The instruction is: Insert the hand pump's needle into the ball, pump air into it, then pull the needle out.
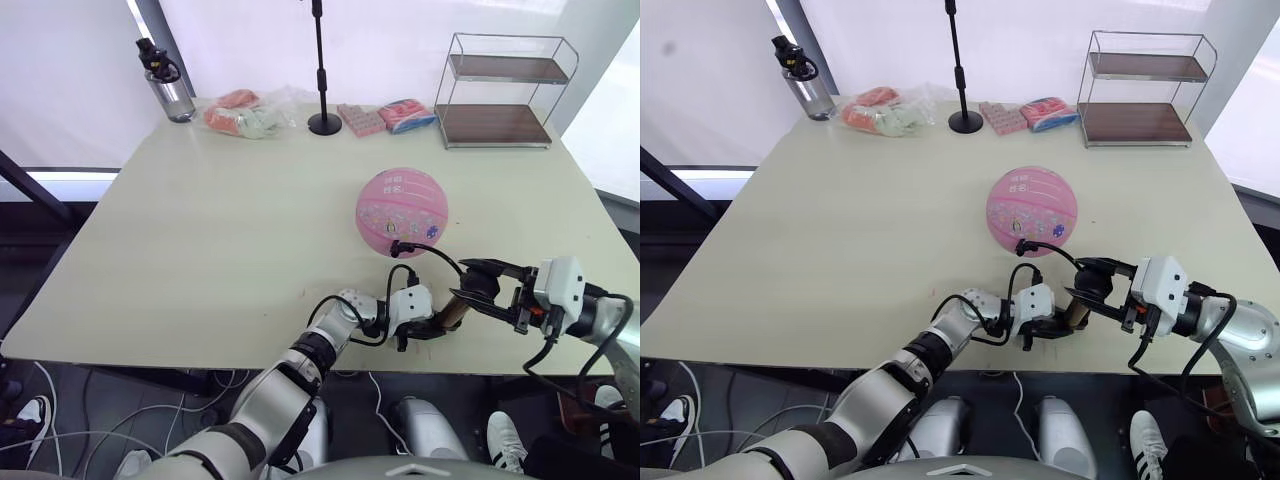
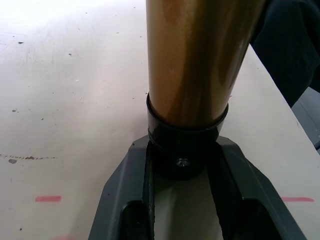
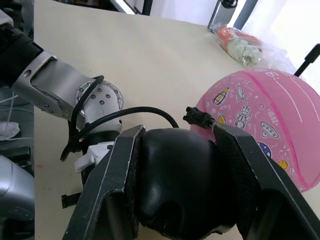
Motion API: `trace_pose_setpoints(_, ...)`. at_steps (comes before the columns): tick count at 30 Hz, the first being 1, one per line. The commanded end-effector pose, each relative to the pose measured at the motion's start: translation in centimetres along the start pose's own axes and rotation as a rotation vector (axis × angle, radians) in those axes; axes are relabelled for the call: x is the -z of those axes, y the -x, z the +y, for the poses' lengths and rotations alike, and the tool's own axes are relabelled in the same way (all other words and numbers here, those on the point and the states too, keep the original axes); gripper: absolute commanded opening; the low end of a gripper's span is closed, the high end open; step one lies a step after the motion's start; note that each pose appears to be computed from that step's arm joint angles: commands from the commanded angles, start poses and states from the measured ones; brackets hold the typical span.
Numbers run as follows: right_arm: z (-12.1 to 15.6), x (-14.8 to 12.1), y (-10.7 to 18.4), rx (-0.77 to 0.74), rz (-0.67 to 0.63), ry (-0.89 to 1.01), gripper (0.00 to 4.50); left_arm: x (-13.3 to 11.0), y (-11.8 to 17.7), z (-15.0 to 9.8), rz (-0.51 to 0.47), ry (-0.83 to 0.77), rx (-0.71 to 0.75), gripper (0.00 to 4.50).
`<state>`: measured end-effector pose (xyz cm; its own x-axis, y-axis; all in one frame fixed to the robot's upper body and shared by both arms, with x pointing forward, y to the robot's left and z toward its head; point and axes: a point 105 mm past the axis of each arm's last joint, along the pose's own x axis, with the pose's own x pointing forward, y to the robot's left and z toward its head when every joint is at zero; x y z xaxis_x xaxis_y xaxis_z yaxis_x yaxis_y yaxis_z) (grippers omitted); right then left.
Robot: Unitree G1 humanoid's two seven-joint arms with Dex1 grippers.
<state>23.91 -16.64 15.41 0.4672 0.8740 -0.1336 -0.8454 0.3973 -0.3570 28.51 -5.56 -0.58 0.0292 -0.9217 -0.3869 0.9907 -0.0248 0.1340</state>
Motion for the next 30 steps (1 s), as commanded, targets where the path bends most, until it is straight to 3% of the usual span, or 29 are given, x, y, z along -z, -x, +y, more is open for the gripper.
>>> trace_pose_setpoints(1, -2.2, -4.7, 1.7, 0.001, -0.061, 0.062, 1.73, 4.0, 0.5, -1.6, 0.122, 0.112, 0.019, 1.0)
trace_pose_setpoints(11, -4.9, -13.4, 4.4, 0.007, -0.158, 0.132, 1.73, 4.1, 0.5, -1.7, 0.127, 0.107, 0.028, 1.0)
trace_pose_setpoints(18, -5.6, -15.4, 5.1, 0.024, -0.189, 0.138, 1.73, 4.1, 0.6, -1.8, 0.13, 0.104, 0.032, 1.0)
trace_pose_setpoints(23, -5.7, -14.8, 5.0, 0.02, -0.146, 0.119, 1.73, 4.1, 0.6, -1.7, 0.13, 0.103, 0.028, 1.0)
trace_pose_setpoints(30, -4.4, -9.7, 3.4, -0.015, -0.051, 0.057, 1.73, 4.1, 0.6, -1.7, 0.129, 0.104, 0.026, 1.0)
